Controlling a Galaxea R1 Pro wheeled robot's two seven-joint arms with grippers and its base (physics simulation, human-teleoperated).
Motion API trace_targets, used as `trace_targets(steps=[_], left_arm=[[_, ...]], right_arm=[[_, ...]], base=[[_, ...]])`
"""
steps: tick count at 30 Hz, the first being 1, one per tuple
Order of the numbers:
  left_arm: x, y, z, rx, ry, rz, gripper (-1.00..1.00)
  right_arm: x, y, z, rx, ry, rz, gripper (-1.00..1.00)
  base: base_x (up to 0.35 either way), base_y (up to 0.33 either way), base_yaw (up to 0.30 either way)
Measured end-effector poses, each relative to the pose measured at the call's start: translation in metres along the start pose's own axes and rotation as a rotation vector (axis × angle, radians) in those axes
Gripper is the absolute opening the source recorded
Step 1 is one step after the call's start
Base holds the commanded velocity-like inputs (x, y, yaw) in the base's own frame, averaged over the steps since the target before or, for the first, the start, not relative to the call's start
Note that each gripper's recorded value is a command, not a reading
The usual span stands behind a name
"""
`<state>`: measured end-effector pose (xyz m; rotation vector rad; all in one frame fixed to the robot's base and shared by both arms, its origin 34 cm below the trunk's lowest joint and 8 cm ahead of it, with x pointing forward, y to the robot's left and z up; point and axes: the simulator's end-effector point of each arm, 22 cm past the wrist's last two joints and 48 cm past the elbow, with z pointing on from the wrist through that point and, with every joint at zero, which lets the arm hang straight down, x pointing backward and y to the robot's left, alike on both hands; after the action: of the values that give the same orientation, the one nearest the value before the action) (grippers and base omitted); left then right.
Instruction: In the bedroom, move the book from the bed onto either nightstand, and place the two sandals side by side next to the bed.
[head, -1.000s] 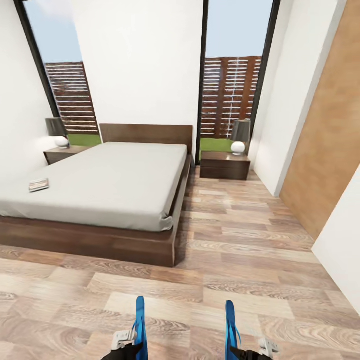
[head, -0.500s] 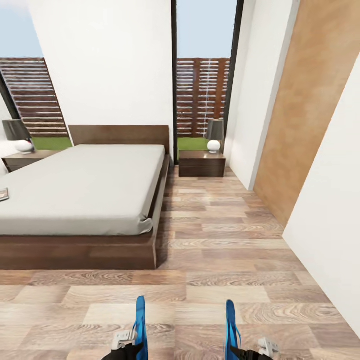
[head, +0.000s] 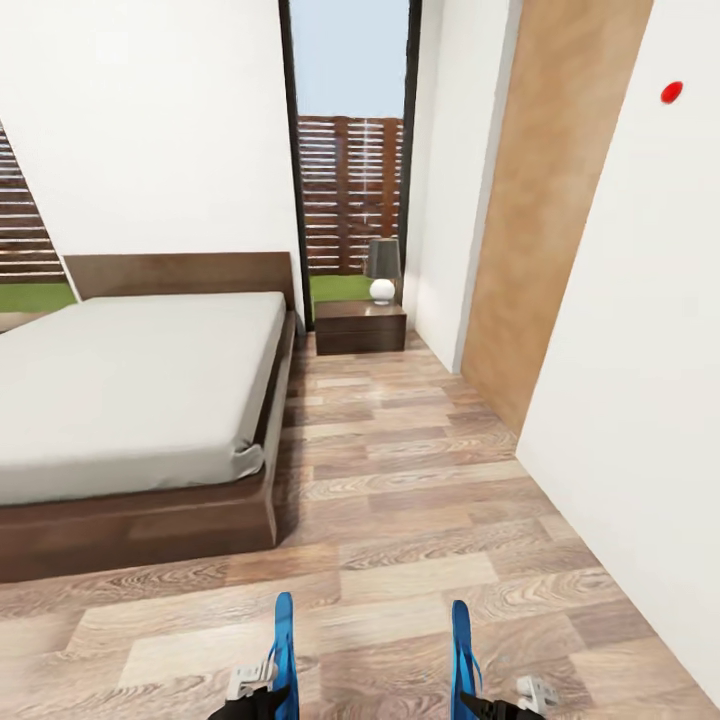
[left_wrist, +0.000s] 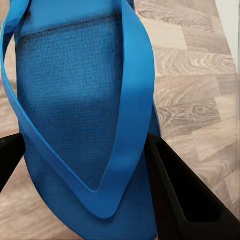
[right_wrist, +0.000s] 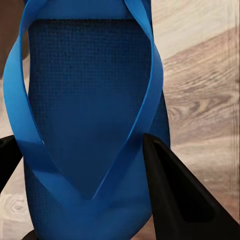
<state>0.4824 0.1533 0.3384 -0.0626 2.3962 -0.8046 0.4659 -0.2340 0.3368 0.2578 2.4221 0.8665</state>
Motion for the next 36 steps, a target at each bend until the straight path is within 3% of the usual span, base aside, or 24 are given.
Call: trace_targets(steps=[28,36], left_arm=[[0.0000,0.0011,-0.0005,-0.002,0.000,0.000,-1.00],[0.0014,0.0017,-0.0003,-0.002,0.003,-0.002,-1.00]], right_arm=[[-0.0007,-0.0001,0.0000,0.000,-0.003,0.003,-1.00],[-0.0001,-0.0018,-0.0003,0.003,-0.002,0.006,-1.00]], base=[[0.000,0.000,-0.296],[0.000,0.000,-0.043]])
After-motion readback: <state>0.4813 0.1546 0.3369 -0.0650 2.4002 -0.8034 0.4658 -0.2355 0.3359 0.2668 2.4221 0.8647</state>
